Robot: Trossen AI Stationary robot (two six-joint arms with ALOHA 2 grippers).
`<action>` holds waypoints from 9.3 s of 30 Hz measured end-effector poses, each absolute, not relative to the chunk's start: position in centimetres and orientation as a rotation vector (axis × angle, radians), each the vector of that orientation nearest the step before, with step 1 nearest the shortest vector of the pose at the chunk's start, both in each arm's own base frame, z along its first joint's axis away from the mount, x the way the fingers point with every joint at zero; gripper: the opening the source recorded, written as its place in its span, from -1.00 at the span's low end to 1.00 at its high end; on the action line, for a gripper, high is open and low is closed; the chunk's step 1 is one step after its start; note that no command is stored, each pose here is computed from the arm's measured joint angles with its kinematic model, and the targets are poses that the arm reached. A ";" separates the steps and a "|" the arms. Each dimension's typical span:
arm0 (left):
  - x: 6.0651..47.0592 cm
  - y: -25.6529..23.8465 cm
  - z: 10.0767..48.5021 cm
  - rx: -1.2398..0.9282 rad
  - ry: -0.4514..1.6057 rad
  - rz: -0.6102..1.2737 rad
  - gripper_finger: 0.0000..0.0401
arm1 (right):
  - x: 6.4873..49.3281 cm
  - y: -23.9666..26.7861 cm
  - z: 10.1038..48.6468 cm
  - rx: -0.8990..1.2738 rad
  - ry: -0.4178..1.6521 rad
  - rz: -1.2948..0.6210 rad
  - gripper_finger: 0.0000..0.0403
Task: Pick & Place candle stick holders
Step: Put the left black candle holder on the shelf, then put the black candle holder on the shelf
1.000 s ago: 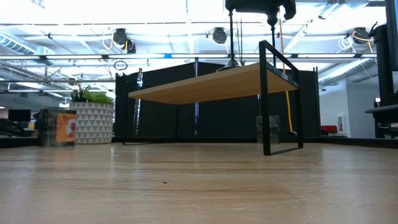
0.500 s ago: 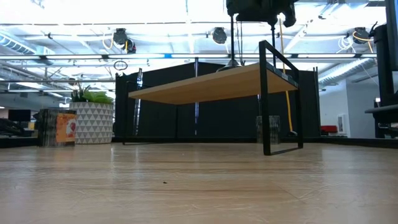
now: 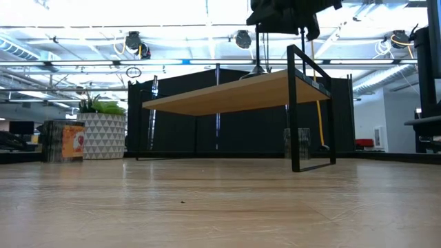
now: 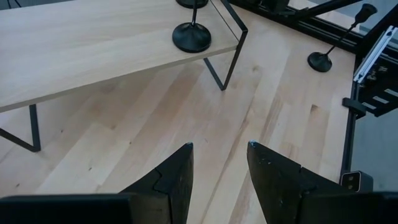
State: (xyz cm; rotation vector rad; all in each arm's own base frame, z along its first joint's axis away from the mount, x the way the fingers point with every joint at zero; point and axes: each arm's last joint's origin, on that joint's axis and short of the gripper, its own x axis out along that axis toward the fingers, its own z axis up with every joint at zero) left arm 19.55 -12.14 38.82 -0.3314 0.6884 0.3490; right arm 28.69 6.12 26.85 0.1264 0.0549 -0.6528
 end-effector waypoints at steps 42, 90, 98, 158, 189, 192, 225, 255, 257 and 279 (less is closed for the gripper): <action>19.5 -12.1 38.8 -0.312 0.692 0.343 -0.22 | 27.4 7.9 27.7 0.108 0.045 -0.633 -0.92; 19.5 -12.1 38.8 -0.313 0.690 0.345 -0.22 | 25.5 7.8 28.1 0.076 0.142 -0.599 -0.53; 19.5 -12.1 38.8 -0.312 0.689 0.344 -0.22 | 23.8 8.4 29.3 0.072 0.135 -0.556 -0.53; 21.6 -13.5 35.2 -0.556 0.537 0.385 -0.22 | 7.8 7.9 32.1 1.074 1.036 0.550 -0.54; 15.9 -10.1 28.0 -0.358 0.204 -0.158 -0.22 | 8.9 13.4 36.2 1.083 0.885 0.537 -0.54; 14.4 -9.1 27.8 -0.363 0.176 -0.184 -0.22 | 9.1 13.9 36.5 1.104 0.908 0.471 -0.54; 12.7 -7.9 27.5 -0.422 0.136 -0.188 -0.22 | 9.9 14.7 36.0 1.183 0.902 0.322 -0.54; 12.6 -7.8 26.9 -0.451 0.189 -0.173 -0.22 | 10.5 16.5 40.6 1.066 0.860 0.176 -0.54; 12.6 -7.8 26.9 -0.450 0.189 -0.173 -0.22 | 10.1 16.8 40.5 1.026 0.985 0.085 -0.54; 12.7 -7.8 27.0 -0.456 0.180 -0.149 -0.22 | 8.5 21.4 35.6 0.814 1.475 -0.437 -0.54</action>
